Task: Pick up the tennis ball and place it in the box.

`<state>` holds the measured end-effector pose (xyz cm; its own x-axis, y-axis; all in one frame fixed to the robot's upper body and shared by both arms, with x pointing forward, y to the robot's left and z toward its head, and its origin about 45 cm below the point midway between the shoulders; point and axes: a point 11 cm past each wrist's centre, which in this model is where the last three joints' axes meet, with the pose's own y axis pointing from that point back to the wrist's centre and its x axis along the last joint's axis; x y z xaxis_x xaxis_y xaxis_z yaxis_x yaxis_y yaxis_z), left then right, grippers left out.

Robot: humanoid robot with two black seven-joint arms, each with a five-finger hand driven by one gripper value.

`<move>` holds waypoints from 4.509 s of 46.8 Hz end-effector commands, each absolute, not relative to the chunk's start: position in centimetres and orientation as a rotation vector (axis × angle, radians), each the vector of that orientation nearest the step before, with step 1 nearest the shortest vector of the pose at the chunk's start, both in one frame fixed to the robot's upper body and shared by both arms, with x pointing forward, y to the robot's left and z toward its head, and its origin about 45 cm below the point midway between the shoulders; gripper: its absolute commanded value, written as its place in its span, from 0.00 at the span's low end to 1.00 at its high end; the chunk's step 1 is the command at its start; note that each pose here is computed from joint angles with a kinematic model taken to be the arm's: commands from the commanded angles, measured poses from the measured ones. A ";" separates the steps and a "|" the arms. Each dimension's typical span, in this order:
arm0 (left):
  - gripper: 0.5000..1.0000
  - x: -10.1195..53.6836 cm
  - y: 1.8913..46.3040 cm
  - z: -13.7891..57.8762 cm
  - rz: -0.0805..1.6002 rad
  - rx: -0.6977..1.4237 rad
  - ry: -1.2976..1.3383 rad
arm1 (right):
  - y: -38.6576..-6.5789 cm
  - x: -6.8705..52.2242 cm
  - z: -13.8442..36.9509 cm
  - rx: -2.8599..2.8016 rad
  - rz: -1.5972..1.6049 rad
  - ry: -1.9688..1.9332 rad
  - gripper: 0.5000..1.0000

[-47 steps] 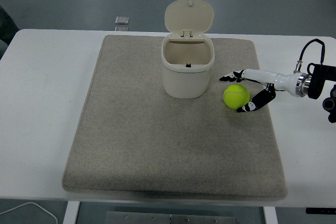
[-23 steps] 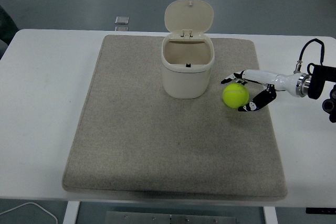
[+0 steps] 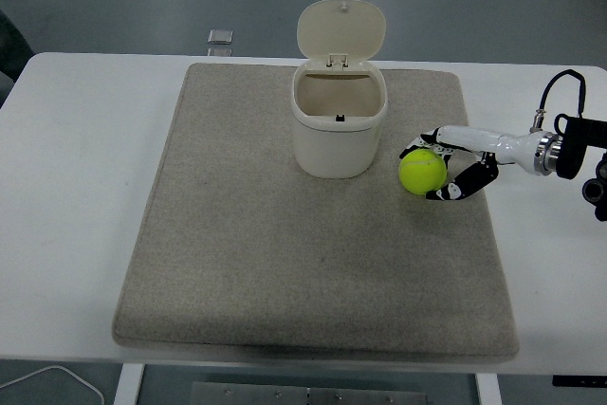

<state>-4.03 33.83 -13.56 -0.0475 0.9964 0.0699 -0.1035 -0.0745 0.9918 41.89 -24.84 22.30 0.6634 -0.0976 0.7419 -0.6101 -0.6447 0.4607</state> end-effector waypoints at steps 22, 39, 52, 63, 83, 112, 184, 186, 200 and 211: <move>0.98 -4.0 33.8 -13.6 1.343 1.162 1.127 | -25.3 41.9 24.5 2.199 0.970 -0.582 0.00; 0.98 -4.0 33.8 -13.6 1.342 1.161 1.128 | -25.5 43.8 31.5 2.174 1.133 -0.617 0.00; 0.98 -4.0 33.8 -13.6 1.342 1.163 1.129 | -22.0 44.5 35.1 2.246 1.203 -0.601 0.00; 0.98 -4.0 33.8 -13.6 1.342 1.161 1.128 | -18.5 44.4 35.2 2.308 1.221 -0.567 0.00; 0.98 -4.0 33.8 -13.6 1.343 1.162 1.127 | -16.2 45.2 34.3 2.308 1.199 -0.571 0.05; 0.98 -4.0 33.8 -13.6 1.343 1.162 1.127 | -14.9 46.0 33.1 2.298 1.161 -0.587 0.61; 0.98 -4.0 33.8 -13.6 1.343 1.162 1.127 | -23.6 44.8 34.6 2.534 0.690 -0.731 0.85; 0.98 -4.0 33.8 -13.6 1.342 1.161 1.128 | -24.0 44.8 34.2 2.547 0.656 -0.758 0.85; 0.98 -4.0 33.9 -13.6 1.344 1.163 1.127 | -26.6 46.6 30.7 2.560 0.455 -1.183 0.85; 0.98 -4.0 33.8 -13.6 1.342 1.161 1.128 | -27.3 47.7 28.6 2.537 0.226 -1.432 0.85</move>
